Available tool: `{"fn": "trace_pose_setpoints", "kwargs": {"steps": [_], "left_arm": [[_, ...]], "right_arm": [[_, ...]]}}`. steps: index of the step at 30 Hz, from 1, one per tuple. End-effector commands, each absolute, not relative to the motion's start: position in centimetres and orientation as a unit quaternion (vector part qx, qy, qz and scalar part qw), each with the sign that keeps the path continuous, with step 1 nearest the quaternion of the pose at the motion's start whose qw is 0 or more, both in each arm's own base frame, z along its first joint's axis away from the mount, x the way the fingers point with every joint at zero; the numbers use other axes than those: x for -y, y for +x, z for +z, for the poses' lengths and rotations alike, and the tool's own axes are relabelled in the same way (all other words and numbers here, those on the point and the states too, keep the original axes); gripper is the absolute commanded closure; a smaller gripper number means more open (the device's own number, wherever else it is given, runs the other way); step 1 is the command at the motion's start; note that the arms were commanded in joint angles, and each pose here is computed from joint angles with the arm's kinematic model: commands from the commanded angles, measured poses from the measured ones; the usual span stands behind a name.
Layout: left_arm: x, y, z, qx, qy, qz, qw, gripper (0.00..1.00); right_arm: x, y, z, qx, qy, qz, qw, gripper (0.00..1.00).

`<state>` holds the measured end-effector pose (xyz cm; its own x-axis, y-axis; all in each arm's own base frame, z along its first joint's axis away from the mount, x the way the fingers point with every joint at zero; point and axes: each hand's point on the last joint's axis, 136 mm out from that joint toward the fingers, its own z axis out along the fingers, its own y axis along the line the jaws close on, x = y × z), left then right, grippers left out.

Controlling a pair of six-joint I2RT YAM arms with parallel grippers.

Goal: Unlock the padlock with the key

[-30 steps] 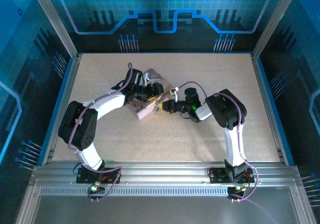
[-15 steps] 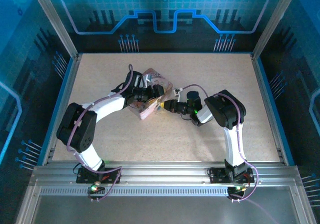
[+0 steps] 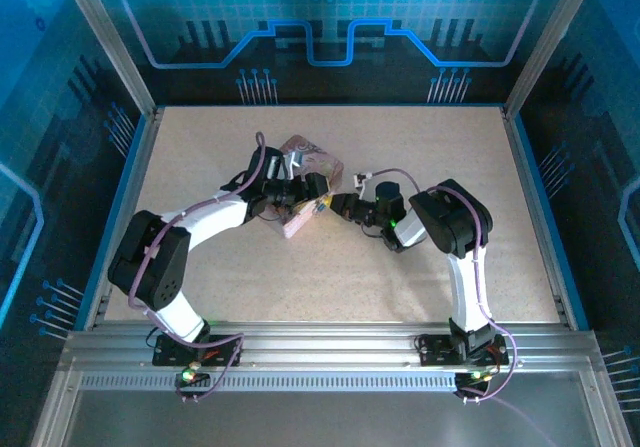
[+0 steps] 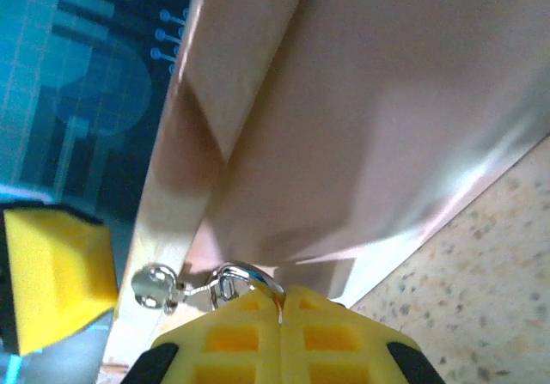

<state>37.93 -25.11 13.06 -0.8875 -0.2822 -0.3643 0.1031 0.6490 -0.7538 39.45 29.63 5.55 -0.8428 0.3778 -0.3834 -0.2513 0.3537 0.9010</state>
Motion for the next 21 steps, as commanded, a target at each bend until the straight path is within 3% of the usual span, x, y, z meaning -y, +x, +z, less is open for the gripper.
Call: {"fn": "trace_pose_setpoints", "kwargs": {"steps": [1,8,15,21], "left_arm": [[23.8,33.9,7.3,-0.918,-0.077,-0.362,0.142,0.29],[23.7,33.9,7.8,-0.915,-0.077,-0.365,0.150,0.29],[23.9,35.3,12.3,-0.906,-0.055,-0.373,0.193,0.25],[22.7,36.2,17.5,-0.886,-0.046,-0.375,0.268,0.13]], "right_arm": [[-28.5,42.3,9.2,-0.742,0.062,0.574,0.341,1.00],[-28.0,42.4,9.9,-0.755,0.047,0.552,0.352,1.00],[-26.3,40.7,10.7,-0.778,0.026,0.513,0.362,1.00],[-24.8,37.7,11.3,-0.817,-0.007,0.462,0.345,1.00]]}}
